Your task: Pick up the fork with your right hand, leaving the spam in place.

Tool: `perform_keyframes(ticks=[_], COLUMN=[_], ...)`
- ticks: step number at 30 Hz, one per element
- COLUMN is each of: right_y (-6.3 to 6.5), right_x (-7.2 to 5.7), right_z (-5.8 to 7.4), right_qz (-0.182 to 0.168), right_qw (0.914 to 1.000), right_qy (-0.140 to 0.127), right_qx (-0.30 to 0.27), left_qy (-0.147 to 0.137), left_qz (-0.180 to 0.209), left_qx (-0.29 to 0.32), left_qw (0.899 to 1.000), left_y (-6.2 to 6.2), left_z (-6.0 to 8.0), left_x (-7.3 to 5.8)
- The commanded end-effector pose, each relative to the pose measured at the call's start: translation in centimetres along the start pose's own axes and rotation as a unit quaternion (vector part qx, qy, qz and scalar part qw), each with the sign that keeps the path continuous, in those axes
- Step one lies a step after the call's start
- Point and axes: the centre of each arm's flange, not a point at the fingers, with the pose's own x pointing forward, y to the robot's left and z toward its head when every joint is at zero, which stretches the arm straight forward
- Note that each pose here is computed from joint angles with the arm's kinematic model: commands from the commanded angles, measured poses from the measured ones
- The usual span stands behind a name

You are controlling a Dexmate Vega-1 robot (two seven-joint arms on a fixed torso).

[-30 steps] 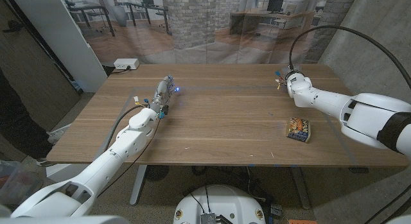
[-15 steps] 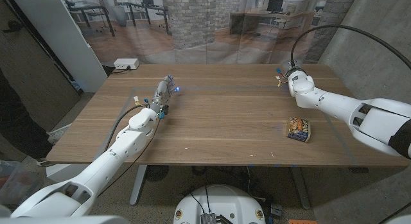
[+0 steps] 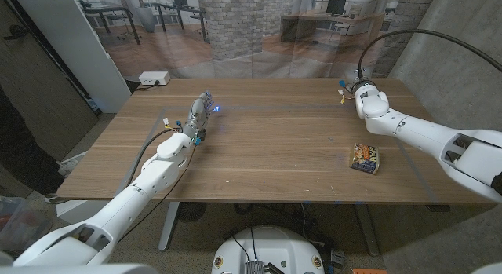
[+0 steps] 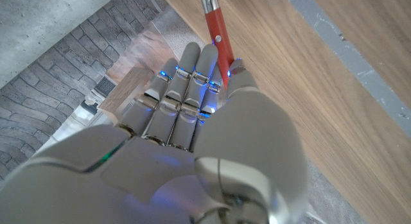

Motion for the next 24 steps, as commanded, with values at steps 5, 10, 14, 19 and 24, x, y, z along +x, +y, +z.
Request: perform_keyframes(ticks=[5,10,14,19,24], right_y=[-2.6,-3.3,-3.9,-4.5,-5.1], right_x=[-1.7,-2.2,-2.5,-3.0,-3.4], right_z=[-0.1,-0.1,-0.1,-0.2,-0.1], right_qz=[-0.049,-0.059,-0.067,-0.077,-0.088], right_qw=[0.9984,0.9978,0.9971,0.9964,0.9954], right_qy=[-0.028,-0.031,-0.035,-0.036,-0.038], right_qx=[0.001,0.002,0.001,-0.001,0.000], left_qy=[-0.007,-0.009,-0.011,-0.013,-0.015], left_qz=[-0.002,-0.002,-0.002,-0.002,-0.003], left_qx=[-0.002,-0.002,-0.002,-0.002,-0.003], left_qw=[1.000,1.000,1.000,1.000,1.000], left_y=[-0.1,0.0,0.1,0.3,0.5], left_z=[0.2,0.3,0.4,0.4,0.4], left_x=[-0.5,-0.8,-1.0,-1.2,-1.4])
